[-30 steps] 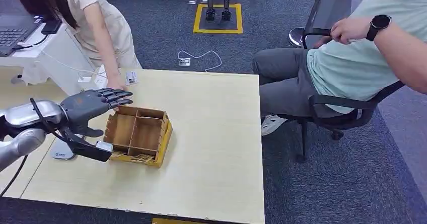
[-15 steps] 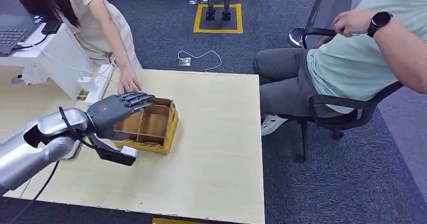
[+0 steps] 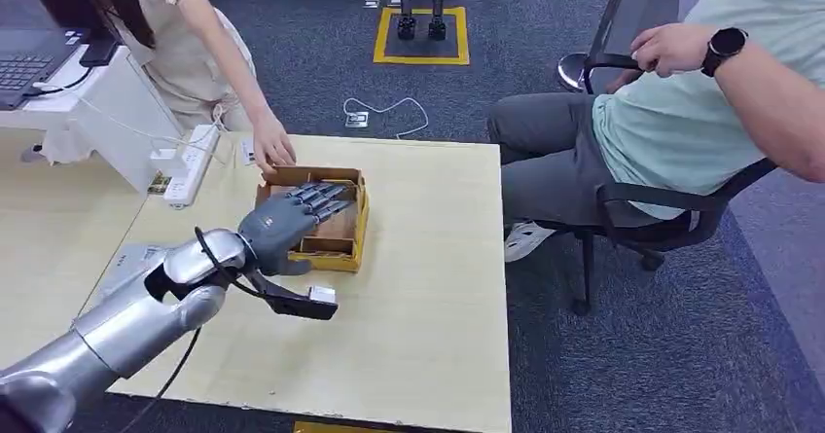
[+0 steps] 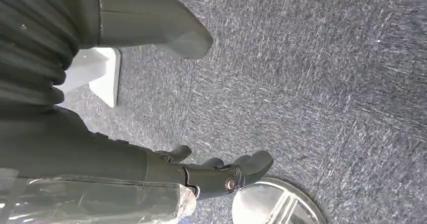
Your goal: Pass the card to the sensor for recognition and then transmit it.
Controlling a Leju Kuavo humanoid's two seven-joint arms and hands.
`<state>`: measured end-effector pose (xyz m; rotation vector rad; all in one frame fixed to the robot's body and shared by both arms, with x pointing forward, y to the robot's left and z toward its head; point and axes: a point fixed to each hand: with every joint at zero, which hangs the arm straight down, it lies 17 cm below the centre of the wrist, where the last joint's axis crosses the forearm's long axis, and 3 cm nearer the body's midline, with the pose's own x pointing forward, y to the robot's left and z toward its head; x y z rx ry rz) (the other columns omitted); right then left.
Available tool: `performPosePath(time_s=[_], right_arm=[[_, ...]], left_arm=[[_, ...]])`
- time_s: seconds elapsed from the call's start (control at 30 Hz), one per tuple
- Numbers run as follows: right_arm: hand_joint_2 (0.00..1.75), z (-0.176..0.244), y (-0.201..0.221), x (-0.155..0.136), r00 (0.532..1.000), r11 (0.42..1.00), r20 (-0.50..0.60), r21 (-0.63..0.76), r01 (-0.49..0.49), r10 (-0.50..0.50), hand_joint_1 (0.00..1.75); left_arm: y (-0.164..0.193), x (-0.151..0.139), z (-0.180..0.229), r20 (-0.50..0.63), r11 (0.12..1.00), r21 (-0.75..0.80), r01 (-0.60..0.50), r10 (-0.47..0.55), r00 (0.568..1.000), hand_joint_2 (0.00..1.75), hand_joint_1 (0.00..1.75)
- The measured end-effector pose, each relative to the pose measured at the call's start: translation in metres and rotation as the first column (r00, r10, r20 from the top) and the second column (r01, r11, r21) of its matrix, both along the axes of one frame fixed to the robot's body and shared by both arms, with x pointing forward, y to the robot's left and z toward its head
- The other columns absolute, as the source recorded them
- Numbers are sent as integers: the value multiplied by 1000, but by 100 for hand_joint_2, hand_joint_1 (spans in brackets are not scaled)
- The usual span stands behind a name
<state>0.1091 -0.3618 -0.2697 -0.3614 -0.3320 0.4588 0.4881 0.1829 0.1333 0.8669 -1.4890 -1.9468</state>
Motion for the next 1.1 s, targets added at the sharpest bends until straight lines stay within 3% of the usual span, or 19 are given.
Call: performPosePath(time_s=[0.5, 0.77, 1.1], right_arm=[[175, 0, 0, -1, 1000, 1000, -4, -2, 1, -1, 0], [175, 0, 0, -1, 1000, 1000, -5, -4, -6, 6, 0], [175, -1, 0, -2, 1000, 1000, -9, -5, -2, 2, 0]], left_arm=[[10, 11, -12, -14, 997, -13, -74, 74, 997, 175, 0], [28, 30, -5, 105, 987, 44, -152, 147, 984, 175, 0], [44, 40, -13, 121, 977, 75, -199, 189, 974, 175, 0]])
